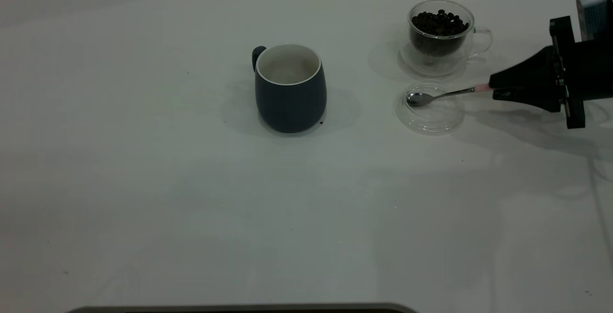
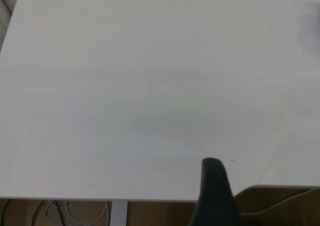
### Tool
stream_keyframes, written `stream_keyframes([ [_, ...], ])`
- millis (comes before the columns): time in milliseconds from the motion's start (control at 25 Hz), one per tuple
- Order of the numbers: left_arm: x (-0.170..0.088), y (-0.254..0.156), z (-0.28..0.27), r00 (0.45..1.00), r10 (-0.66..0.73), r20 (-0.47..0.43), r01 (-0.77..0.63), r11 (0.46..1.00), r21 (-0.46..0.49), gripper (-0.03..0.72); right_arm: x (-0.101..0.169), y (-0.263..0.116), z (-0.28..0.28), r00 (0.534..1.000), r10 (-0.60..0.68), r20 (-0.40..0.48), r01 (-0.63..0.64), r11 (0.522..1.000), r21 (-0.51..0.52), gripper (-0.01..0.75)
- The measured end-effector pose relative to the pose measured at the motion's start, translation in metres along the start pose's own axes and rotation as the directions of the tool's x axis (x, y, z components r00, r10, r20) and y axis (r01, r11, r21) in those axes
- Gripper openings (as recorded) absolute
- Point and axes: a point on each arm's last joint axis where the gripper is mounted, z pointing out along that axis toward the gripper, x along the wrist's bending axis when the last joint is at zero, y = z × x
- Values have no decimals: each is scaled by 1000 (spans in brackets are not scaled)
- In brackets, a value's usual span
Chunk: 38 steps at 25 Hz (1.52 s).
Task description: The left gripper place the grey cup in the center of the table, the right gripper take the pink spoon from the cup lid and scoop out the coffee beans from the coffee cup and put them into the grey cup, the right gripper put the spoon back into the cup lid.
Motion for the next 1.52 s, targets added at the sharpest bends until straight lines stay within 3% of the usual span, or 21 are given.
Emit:
stream_keyframes([
  [160, 0, 0, 0, 1000, 0, 0, 0, 1000, 0, 586, 1, 0, 0, 1000, -1, -6, 1, 1000, -4, 418],
  [320, 0, 0, 0, 1000, 0, 0, 0, 1000, 0, 586, 1, 0, 0, 1000, 0, -6, 0, 1000, -3, 562],
  [640, 0, 0, 0, 1000, 0, 0, 0, 1000, 0, 586, -11, 0, -7, 996, 19, 82, -20, 1000, 7, 591],
  [880, 0, 0, 0, 1000, 0, 0, 0, 1000, 0, 586, -8, 14, -48, 985, 7, 170, -3, 1000, -23, 591],
  [1000, 0, 0, 0, 1000, 1, 0, -1, 1000, 0, 586, 15, 24, -83, 970, -16, 244, 23, 999, -28, 591],
  [1160, 0, 0, 0, 1000, 2, 0, -2, 1000, 0, 586, 72, 25, -125, 913, -62, 403, 63, 998, 9, 591],
  [1360, 0, 0, 0, 1000, 2, 0, -2, 1000, 0, 586, 168, -1, -151, 777, -183, 603, 171, 982, 78, 591],
  [1520, 0, 0, 0, 1000, 2, 0, -2, 1000, 0, 586, 232, -42, -150, 653, -363, 664, 305, 929, 209, 591],
])
